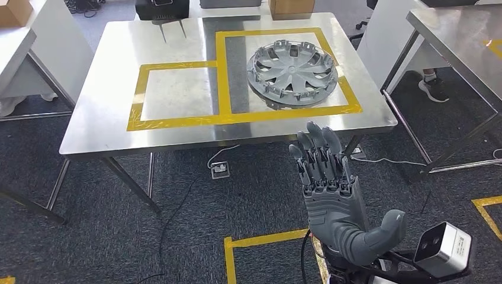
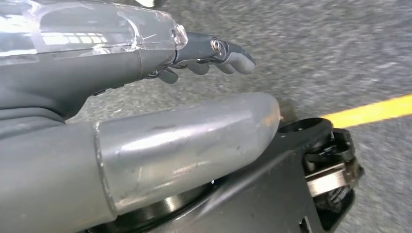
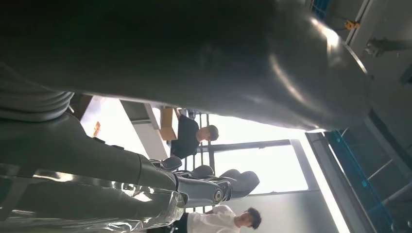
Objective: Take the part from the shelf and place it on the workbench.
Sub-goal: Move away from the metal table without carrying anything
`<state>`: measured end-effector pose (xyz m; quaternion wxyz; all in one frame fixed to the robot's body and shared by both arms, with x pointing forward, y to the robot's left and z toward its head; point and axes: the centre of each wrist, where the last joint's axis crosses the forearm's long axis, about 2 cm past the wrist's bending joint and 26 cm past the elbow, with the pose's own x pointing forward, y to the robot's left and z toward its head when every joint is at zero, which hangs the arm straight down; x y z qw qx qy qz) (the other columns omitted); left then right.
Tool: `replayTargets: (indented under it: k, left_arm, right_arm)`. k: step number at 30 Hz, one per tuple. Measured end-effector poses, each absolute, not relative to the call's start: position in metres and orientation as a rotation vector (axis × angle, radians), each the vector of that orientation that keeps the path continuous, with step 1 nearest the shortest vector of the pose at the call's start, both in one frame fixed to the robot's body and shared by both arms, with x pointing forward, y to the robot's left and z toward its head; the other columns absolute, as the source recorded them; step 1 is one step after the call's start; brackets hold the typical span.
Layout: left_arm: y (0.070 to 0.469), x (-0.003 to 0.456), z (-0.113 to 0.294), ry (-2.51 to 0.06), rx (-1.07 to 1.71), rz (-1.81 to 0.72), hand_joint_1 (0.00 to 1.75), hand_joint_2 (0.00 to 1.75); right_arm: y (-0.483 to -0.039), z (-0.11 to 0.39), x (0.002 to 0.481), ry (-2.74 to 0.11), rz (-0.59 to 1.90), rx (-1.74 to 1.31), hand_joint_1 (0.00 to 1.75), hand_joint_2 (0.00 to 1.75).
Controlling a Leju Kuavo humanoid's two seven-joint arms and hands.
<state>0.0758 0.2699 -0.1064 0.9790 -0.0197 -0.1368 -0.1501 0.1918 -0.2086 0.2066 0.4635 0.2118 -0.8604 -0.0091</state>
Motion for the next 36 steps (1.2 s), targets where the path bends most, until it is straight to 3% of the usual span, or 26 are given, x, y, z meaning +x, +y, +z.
replayTargets:
  k: [11,19,27,36]
  left_arm:
    - [0.283,0.079,-0.106,-0.276,-0.005,-0.308,0.0,0.0]
    - [0.284,0.079,-0.106,-0.29,0.006,-0.304,0.0,0.0]
    - [0.283,0.08,-0.106,-0.304,0.018,-0.296,0.0,0.0]
    - [0.288,0.08,-0.106,-0.308,0.028,-0.296,0.0,0.0]
  right_arm:
    - [-0.217,0.196,0.19,-2.088,-0.108,0.443,0.0,0.0]
    - [-0.228,0.153,0.205,-1.932,-0.148,0.305,0.0,0.0]
    - [-0.248,0.05,0.224,-1.568,-0.182,0.274,0.0,0.0]
    - [-0.271,-0.044,0.191,-1.202,-0.19,0.102,0.0,0.0]
